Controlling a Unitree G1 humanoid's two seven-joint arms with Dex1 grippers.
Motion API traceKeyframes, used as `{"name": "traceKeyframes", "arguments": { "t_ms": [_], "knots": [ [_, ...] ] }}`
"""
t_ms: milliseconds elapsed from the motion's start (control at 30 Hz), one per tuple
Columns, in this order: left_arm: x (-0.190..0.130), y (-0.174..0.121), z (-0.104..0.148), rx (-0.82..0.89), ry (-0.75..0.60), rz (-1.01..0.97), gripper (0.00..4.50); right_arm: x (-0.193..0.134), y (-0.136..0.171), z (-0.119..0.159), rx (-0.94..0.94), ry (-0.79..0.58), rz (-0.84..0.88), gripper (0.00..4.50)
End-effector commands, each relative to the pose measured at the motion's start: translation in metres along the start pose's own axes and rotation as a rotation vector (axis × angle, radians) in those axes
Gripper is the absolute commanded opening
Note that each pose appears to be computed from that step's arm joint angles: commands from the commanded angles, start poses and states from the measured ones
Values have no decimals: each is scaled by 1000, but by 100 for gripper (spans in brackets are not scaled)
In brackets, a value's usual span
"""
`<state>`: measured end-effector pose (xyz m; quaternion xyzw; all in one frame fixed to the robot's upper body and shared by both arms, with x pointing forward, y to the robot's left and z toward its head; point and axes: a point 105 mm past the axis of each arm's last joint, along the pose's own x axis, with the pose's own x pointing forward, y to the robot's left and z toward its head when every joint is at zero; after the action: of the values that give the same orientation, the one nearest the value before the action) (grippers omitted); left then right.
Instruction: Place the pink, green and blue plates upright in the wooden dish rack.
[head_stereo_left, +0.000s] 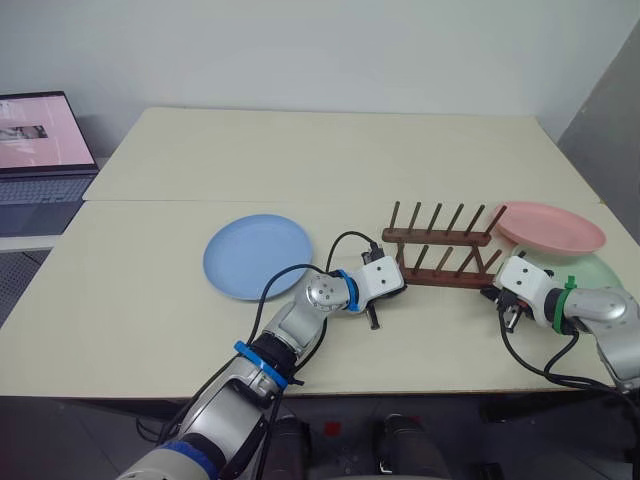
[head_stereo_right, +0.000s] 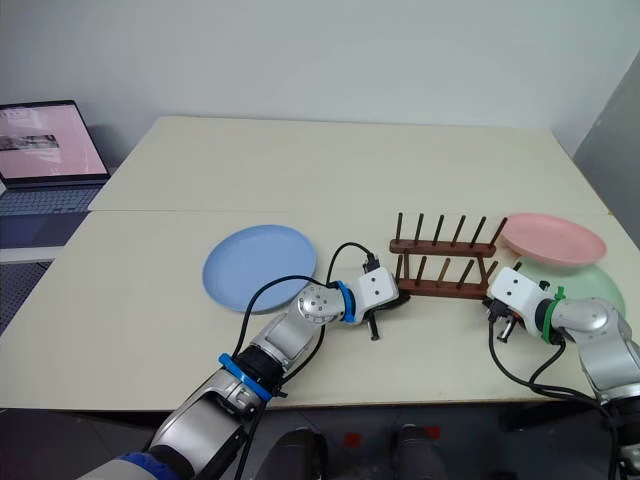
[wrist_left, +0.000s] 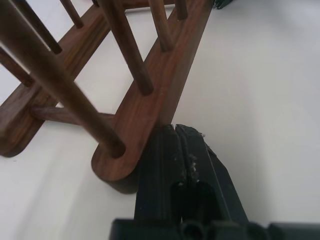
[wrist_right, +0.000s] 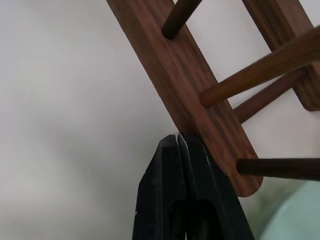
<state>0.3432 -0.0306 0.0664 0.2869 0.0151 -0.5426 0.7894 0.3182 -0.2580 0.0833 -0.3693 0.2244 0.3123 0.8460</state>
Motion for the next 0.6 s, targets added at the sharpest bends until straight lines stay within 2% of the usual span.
{"name": "traceKeyframes", "arguments": {
  "t_ms": [33, 400, 567, 600],
  "knots": [
    [-1, 10, 6, 19, -16, 36, 0, 2, -9, 4, -21, -5, -36, 3],
    [-1, 24, 11, -11, -47, 67, 0, 3, -9, 17, -13, -44, -30, 3],
    [-37, 12, 19, -52, -140, -17, 0, -22, -9, 35, -15, -99, -12, 3],
    [-49, 11, 21, -68, -153, -21, 0, -30, -10, 38, -19, -104, -9, 38]
  ]
}}
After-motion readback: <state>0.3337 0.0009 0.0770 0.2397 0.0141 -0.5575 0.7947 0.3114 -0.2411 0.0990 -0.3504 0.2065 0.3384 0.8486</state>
